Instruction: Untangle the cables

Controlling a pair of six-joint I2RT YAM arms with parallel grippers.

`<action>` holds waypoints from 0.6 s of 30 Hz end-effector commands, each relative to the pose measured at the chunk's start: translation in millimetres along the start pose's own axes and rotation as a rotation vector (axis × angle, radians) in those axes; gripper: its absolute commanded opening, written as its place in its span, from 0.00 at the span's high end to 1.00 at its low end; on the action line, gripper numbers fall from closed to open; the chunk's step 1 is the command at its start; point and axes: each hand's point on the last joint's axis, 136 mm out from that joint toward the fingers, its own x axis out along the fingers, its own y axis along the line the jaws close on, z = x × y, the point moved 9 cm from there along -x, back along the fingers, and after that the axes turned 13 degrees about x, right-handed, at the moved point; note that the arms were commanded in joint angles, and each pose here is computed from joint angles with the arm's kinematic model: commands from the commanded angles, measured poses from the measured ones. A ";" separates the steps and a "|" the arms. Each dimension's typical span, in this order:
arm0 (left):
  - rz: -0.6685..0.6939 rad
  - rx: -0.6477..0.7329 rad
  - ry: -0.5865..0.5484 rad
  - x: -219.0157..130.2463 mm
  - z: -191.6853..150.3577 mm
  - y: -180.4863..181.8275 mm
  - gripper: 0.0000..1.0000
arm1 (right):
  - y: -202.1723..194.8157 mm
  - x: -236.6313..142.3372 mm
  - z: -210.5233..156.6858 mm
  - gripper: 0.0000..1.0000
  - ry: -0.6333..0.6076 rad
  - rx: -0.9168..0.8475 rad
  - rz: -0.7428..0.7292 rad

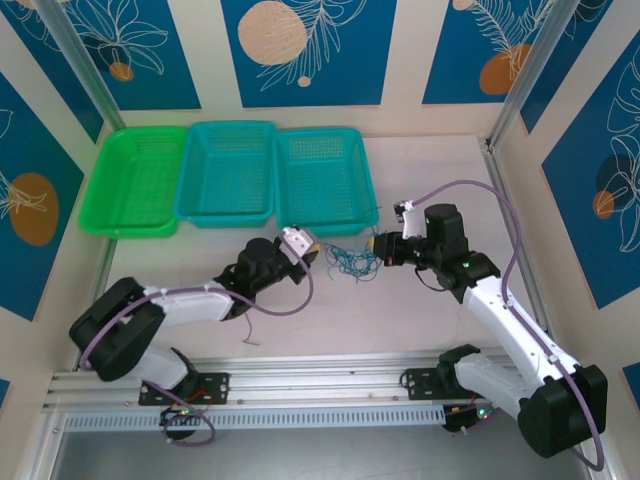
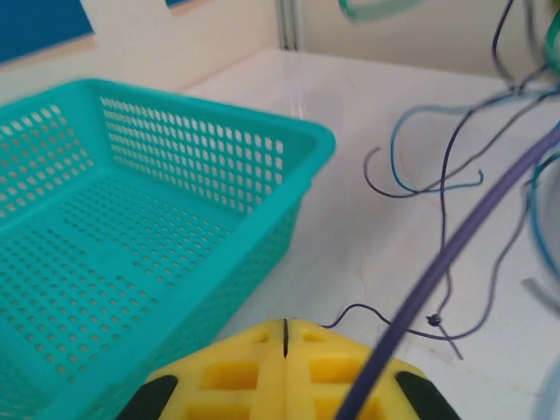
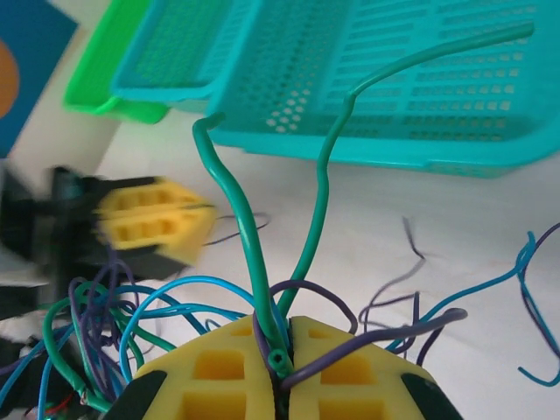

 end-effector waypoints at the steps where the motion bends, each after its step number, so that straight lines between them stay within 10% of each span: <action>1: 0.113 -0.091 0.000 -23.1 12.8 11.0 1.00 | -35.9 3.1 -5.2 1.00 -0.095 0.188 -0.231; 7: 0.418 -0.325 0.185 -70.0 -3.2 49.0 1.00 | -110.9 -10.9 -15.0 1.00 -0.268 0.566 -0.622; 18: 0.573 -0.553 0.237 -121.1 -21.4 84.0 1.00 | -169.3 -47.4 -16.2 1.00 -0.459 0.900 -0.727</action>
